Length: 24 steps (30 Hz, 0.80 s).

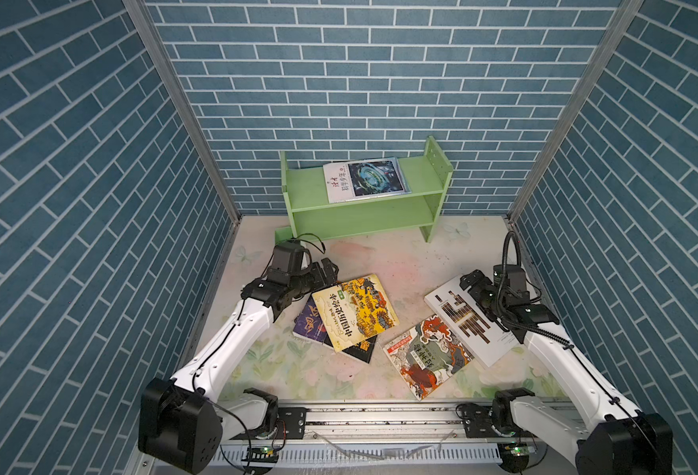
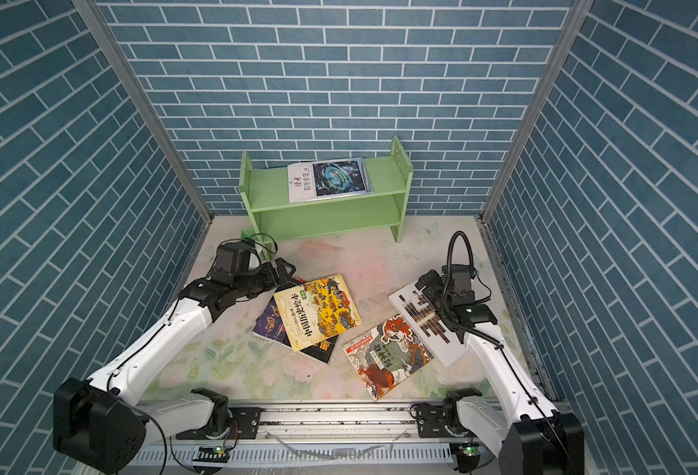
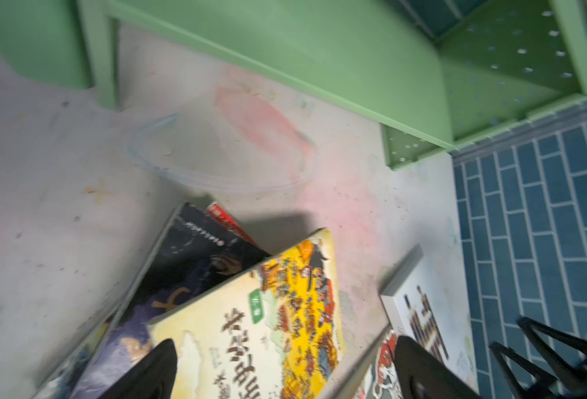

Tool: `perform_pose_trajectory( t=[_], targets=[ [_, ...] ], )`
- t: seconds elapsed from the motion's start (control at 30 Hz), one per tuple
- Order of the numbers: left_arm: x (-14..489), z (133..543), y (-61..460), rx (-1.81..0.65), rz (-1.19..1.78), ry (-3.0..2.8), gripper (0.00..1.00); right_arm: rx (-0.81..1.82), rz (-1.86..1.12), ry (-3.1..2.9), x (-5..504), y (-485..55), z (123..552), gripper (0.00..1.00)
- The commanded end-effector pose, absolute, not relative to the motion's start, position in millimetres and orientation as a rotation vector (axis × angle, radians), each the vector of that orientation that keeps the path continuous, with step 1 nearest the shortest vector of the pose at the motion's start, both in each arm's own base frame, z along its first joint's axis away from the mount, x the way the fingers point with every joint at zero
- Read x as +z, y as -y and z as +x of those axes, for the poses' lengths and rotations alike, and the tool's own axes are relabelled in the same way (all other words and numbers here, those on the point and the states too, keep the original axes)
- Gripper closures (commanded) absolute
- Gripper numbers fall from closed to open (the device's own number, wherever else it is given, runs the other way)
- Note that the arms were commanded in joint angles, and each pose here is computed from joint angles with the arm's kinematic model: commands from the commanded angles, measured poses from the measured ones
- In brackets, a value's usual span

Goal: Stacking books/files
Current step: Place the book on the books, then pick up the book from the middle-right of the table.

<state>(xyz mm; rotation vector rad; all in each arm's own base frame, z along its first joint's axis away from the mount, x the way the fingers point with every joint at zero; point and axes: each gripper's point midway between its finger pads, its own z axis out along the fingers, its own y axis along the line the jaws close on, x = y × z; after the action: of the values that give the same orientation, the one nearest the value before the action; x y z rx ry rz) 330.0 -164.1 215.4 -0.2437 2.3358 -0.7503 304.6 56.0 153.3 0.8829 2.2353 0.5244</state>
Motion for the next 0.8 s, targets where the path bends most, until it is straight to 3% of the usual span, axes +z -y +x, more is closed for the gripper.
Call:
perform_pose_trajectory(
  t=[0.0, 0.23, 0.6, 0.77],
  targets=[
    [215, 307, 219, -0.874, -0.063, -2.401, 0.00, 0.369, 0.958, -2.245, 150, -29, 288, 0.03],
    [192, 293, 350, -1.096, 0.065, -2.474, 0.00, 0.335, 1.028, -2.264, 135, -5, 284, 0.02],
    [121, 306, 465, -1.177, -0.211, -2.616, 0.00, 0.481, 0.772, -2.445, 105, -9, 349, 0.03],
    [100, 303, 487, -1.091, -0.253, -2.673, 0.00, 0.494, 0.764, -2.446, 100, -3, 362, 0.02]
  ],
)
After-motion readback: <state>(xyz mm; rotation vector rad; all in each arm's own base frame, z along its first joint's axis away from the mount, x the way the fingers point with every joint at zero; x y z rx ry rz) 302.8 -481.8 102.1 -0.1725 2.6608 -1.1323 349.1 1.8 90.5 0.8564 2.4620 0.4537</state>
